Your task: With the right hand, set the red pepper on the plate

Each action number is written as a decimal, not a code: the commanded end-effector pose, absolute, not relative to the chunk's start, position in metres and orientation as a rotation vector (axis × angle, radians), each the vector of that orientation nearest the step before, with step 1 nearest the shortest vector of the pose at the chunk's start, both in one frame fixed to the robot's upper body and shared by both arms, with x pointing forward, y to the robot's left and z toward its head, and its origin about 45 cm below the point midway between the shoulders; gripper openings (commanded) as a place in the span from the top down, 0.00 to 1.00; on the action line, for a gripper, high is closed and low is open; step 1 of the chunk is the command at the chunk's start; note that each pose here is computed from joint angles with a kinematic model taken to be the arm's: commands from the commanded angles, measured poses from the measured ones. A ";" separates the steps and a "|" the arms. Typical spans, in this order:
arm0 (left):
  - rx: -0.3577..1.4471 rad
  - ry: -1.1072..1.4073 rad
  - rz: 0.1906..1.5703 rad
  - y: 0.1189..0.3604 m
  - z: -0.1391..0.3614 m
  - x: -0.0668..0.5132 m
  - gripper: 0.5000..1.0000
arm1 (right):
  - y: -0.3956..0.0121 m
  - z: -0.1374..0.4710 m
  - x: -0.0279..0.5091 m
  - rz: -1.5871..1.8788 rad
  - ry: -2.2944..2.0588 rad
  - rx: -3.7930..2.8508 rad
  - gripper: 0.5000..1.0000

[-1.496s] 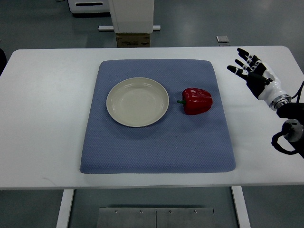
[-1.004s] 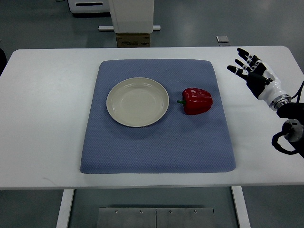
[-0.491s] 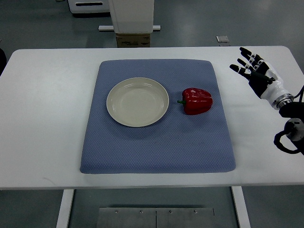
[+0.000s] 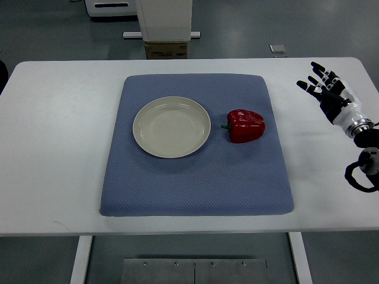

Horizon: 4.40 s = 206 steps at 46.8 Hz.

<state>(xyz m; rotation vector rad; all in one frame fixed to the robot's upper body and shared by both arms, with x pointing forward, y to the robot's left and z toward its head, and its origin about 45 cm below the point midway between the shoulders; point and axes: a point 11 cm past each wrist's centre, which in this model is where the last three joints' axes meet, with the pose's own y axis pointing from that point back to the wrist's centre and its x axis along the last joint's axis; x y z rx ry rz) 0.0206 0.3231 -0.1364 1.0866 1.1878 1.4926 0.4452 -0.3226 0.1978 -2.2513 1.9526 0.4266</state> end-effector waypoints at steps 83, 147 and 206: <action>1.086 1.188 1.493 0.323 -0.136 0.021 0.00 | -0.240 0.240 0.440 -0.651 1.366 -3.000 0.00; 1.086 1.188 1.493 0.323 -0.136 0.021 0.00 | -0.204 0.186 0.439 -1.053 1.298 -3.206 0.00; 1.086 1.188 1.493 0.323 -0.136 0.021 0.00 | -0.212 0.174 0.438 -1.104 1.287 -3.264 1.00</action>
